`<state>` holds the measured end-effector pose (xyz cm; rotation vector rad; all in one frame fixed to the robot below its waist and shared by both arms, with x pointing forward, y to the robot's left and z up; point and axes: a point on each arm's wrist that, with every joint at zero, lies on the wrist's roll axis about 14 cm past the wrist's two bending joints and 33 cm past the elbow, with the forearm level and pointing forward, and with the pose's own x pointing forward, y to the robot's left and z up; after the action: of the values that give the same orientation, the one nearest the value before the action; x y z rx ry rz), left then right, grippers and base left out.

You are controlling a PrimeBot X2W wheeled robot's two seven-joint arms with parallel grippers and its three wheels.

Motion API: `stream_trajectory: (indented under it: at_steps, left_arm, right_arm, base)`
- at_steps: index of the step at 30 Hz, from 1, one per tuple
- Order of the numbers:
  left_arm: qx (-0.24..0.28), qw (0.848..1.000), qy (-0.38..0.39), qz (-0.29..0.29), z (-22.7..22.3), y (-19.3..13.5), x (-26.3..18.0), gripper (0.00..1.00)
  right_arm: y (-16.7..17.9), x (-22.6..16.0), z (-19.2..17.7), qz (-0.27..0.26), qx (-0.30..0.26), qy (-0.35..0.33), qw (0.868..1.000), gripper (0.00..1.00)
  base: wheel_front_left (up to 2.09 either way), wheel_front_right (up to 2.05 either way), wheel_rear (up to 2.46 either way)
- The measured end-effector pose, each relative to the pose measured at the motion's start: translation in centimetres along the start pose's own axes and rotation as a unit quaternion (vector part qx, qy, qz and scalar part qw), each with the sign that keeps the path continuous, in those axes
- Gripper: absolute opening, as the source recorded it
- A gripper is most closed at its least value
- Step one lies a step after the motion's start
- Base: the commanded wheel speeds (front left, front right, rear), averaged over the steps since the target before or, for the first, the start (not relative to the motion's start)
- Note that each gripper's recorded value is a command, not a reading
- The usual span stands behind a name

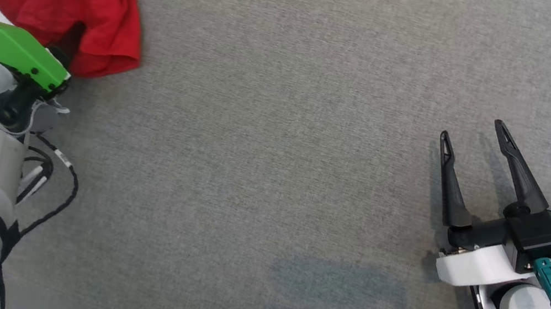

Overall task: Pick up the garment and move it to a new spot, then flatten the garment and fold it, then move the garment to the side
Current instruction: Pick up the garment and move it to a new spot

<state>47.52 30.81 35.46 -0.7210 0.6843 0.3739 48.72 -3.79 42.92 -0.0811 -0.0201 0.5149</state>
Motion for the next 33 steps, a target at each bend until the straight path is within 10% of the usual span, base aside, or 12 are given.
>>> stream_trajectory:
  at_steps: [2, 3, 4, 18, 26, 33]
  left_arm:
    - [0.006, 1.000, 0.005, 0.005, -0.2, 0.1, 0.8, 0.90]
    - [0.014, 1.000, 0.008, 0.008, -0.3, 0.2, 1.2, 0.35]
    - [0.025, 1.000, 0.008, 0.010, -0.4, 0.2, 1.5, 0.00]
    - [0.212, 0.962, -0.014, -0.173, -0.7, -13.0, -2.4, 0.00]
    - [0.291, 0.885, 0.008, -0.363, -6.1, -23.8, -10.8, 0.00]
    - [0.327, 0.825, 0.118, -0.445, -17.6, -25.6, -15.3, 0.00]
  right_arm:
    - [-0.9, -0.6, -0.5, -0.013, -0.003, 0.010, 1.000, 1.00]
    - [-1.3, -0.9, -0.7, -0.018, -0.005, 0.013, 1.000, 1.00]
    - [-1.7, -1.1, -0.9, -0.023, -0.006, 0.017, 1.000, 1.00]
    - [-0.3, -2.5, 0.8, -0.033, 0.038, 0.014, 0.999, 1.00]
    - [-2.2, -4.0, 5.2, -0.075, 0.044, -0.035, 0.996, 1.00]
    - [-5.7, -7.8, 5.8, -0.141, 0.048, -0.035, 0.988, 1.00]
  base:
    - [0.00, 0.00, 0.00]
    - [0.00, 0.00, 0.00]
    - [0.00, 0.00, 0.00]
    - [0.00, 0.00, 0.00]
    - [0.00, 0.00, 0.00]
    - [0.00, 0.00, 0.00]
